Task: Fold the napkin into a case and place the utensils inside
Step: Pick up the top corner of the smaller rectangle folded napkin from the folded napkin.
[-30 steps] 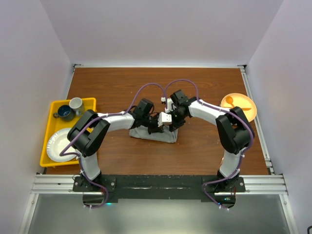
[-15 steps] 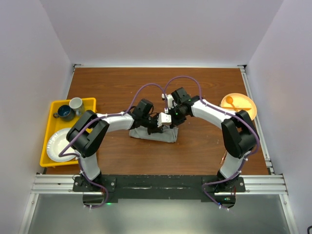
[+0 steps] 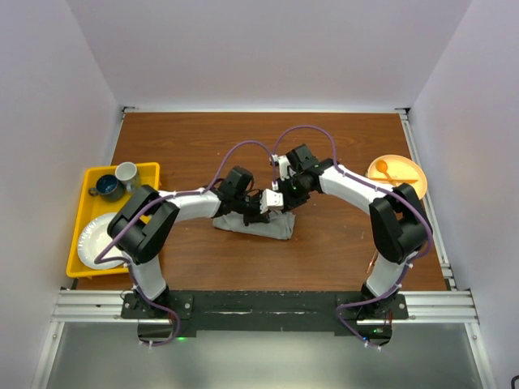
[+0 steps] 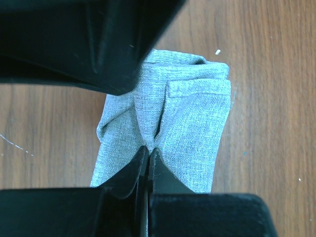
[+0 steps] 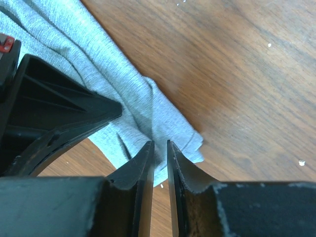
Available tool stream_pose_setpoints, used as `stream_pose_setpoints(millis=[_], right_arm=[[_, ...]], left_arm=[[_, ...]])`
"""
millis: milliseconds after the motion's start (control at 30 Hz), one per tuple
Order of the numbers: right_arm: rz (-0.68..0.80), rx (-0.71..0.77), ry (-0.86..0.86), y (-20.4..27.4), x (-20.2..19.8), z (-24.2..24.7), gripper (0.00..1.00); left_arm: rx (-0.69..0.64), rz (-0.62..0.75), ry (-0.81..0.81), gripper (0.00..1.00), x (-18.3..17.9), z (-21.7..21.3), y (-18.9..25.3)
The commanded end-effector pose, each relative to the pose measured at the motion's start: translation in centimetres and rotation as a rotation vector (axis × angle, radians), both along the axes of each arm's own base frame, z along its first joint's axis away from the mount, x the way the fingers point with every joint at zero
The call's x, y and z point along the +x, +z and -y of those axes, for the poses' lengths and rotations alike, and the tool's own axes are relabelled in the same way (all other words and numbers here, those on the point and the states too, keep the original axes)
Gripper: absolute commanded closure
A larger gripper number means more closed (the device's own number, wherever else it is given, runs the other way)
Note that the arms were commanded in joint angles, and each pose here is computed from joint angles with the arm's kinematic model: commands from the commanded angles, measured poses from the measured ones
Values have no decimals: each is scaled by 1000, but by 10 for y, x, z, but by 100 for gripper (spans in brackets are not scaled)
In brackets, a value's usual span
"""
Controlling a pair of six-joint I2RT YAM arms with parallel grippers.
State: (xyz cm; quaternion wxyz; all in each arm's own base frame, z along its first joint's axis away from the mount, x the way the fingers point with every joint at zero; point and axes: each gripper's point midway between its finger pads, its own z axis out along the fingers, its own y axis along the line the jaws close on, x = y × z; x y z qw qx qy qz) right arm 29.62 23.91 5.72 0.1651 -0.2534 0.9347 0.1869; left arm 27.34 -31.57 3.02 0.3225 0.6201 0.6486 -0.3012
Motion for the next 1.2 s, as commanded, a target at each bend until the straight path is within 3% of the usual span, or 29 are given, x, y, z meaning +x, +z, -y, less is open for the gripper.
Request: stream_pose_setpoints(millis=[0,367,700,1167], right_arm=[[78,85,-9,35,15,-11,79],[32,73,41,19,6,-13,92],[-44,54,124,4,-21,-16,94],[-29,-49,91,-14,-27,-10,66]], left_arm=[[-21,45,-27,100,-3,0,11],[-32,136,-34,100,-5,2,15],[-23,159,-33,100,-7,3,13],[-22,140,-10,100,-7,3,10]])
